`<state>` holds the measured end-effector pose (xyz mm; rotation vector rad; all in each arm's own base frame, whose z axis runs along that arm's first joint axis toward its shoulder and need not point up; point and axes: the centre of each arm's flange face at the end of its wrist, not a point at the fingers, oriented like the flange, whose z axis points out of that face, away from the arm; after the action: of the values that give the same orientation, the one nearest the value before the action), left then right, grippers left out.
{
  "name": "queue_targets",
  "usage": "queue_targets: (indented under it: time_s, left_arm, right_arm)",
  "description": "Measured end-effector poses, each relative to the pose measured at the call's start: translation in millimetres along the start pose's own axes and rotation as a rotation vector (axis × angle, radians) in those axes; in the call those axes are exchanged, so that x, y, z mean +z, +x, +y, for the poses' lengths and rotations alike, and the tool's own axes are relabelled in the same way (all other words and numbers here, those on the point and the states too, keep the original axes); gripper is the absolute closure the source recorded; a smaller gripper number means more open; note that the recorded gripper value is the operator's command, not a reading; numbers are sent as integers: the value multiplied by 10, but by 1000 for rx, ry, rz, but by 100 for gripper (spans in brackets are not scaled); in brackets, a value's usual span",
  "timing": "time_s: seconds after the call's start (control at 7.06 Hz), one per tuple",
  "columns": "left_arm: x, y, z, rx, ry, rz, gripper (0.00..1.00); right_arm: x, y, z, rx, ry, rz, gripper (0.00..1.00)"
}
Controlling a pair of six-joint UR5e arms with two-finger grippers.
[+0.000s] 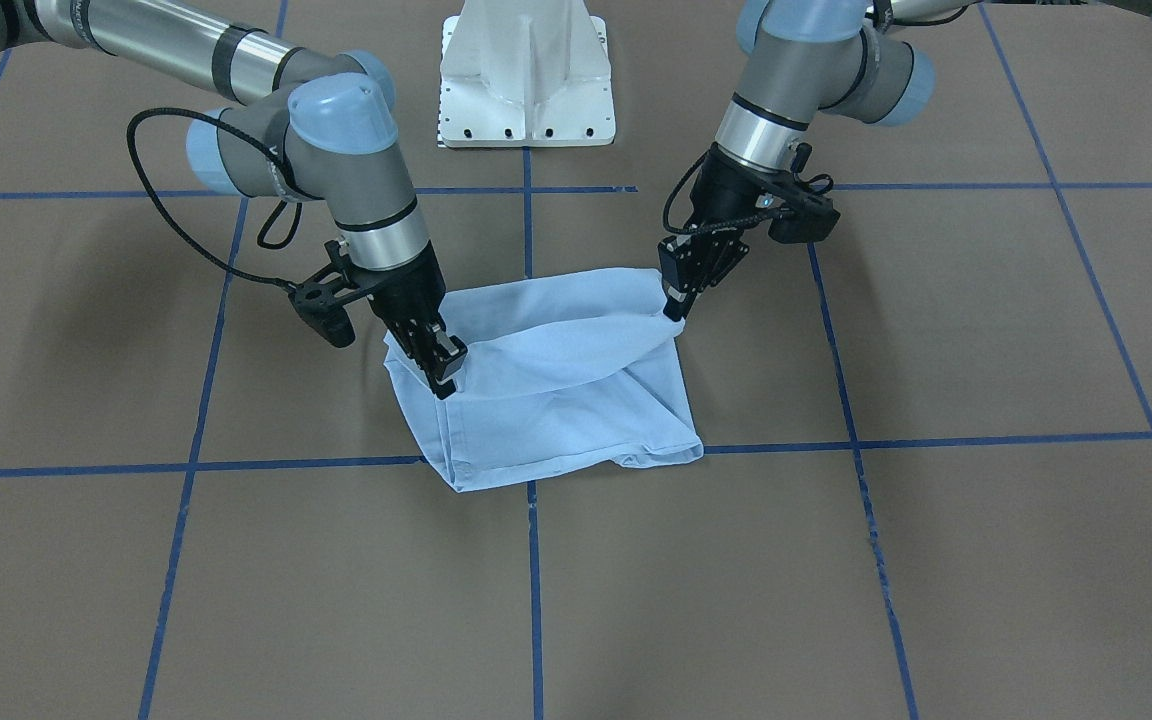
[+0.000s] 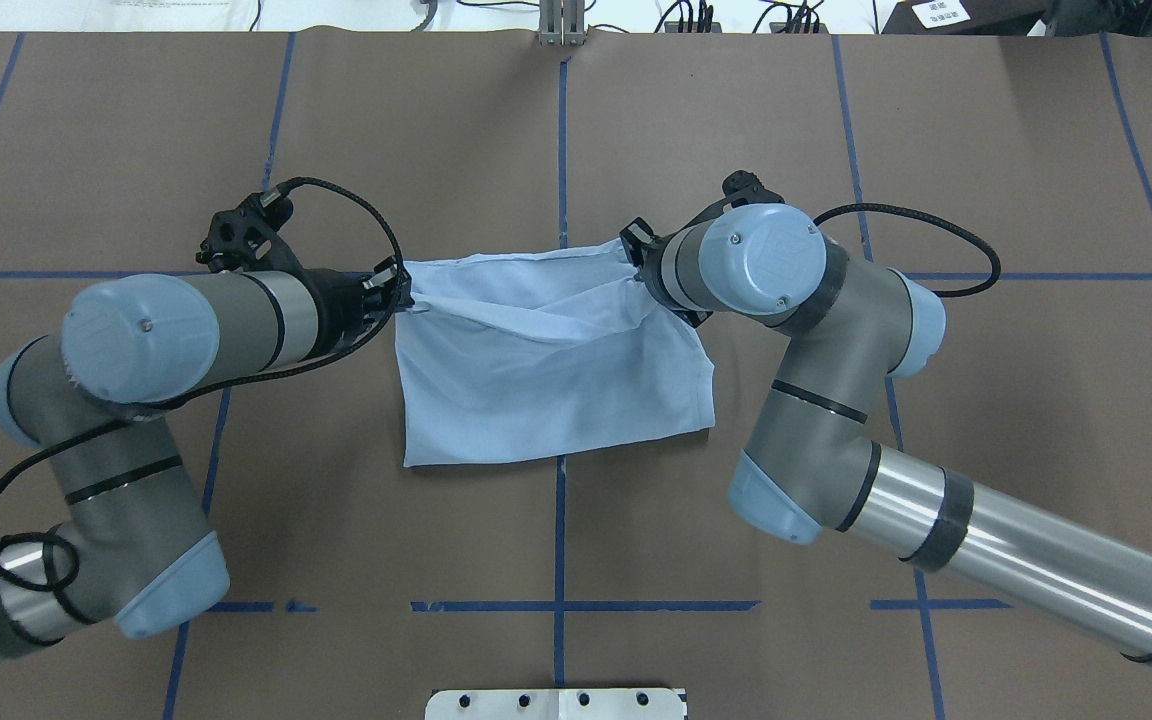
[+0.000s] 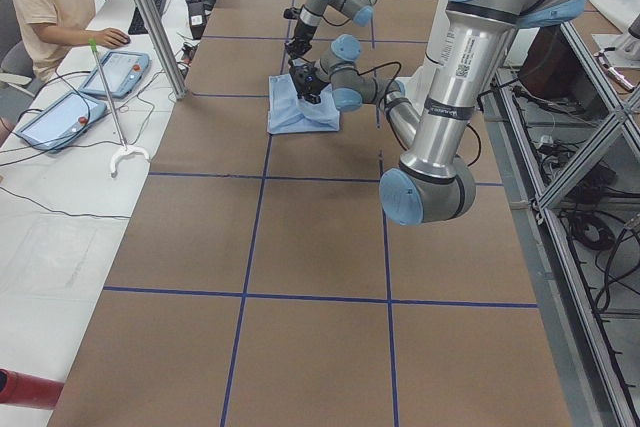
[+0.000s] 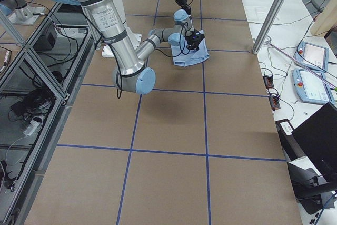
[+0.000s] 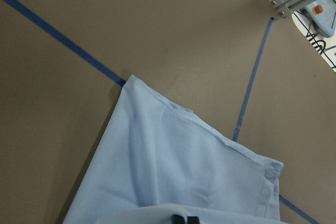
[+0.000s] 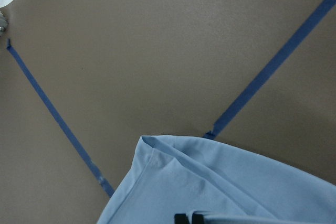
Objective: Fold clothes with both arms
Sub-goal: 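Release the shirt and raise both grippers away from it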
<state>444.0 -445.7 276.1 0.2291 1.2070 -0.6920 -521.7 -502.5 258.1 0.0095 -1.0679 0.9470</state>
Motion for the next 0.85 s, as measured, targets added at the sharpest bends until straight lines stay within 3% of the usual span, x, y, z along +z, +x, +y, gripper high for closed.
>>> queue_targets:
  time_s: [0.14,0.28,0.42,0.71,0.85]
  left_arm:
    - [468,-177,-444,63,58,6,0]
    - [815,-351,-923,140,112,29,0]
    - [947,-417,-1190,187,141,47,0]
    - [852,-289,-1302,210,141,93,0]
    - [720,-203,-1301,214,110,120,0]
  right_arm:
    - [319,-186,-187,-38,-2,-5,0]
    - [549,-453,-386,-117,0,-9,0]
    - [548,-661,-642,-175,-18,-22,0]
    - [387,-715,-879,-211,-78,-31,0]
    - [302,-588,-926,-219,-91,-35,0]
